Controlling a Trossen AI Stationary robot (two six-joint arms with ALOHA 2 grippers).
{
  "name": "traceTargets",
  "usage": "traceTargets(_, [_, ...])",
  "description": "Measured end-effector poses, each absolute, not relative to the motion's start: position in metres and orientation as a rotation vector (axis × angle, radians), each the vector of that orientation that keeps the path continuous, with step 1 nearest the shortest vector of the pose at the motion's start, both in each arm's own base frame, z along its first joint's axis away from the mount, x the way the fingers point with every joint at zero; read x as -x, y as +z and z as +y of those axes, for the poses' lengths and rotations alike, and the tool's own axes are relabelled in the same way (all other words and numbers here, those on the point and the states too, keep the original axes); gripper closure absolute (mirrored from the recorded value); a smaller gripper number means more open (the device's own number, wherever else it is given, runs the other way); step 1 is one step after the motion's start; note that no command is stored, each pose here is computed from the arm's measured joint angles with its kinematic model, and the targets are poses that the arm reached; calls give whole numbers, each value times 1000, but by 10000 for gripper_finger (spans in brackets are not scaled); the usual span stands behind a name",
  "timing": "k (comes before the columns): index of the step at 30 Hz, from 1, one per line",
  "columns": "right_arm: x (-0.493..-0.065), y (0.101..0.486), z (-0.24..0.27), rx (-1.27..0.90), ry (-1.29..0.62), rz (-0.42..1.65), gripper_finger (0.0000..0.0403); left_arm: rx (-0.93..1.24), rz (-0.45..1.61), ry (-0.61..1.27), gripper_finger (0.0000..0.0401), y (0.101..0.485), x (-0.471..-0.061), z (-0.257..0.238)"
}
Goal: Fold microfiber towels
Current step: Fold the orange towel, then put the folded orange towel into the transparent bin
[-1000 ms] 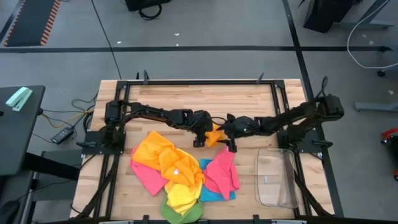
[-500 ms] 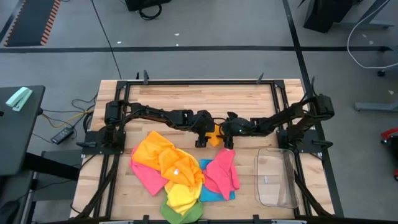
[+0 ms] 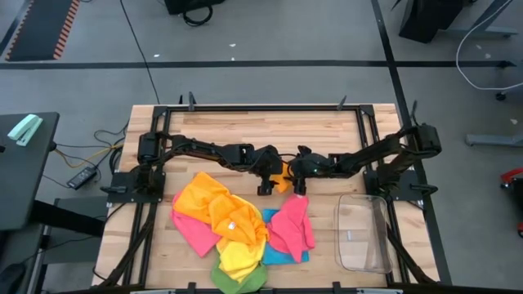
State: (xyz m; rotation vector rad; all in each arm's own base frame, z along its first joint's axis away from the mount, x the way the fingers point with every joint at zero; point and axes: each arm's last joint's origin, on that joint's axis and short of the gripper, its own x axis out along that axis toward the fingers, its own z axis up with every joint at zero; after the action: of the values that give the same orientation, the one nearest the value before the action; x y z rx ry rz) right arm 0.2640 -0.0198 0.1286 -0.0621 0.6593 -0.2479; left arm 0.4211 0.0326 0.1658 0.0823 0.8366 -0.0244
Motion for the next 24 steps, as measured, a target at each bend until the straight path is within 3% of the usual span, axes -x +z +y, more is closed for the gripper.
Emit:
traceTargets(12, [-266,189,0,-1,-197,841,118,-48,776,3,115,170,-425,34])
traceTargets(24, [-252,251,28,-70,-75,1217,118,-37,794,2,115,168,-424,31])
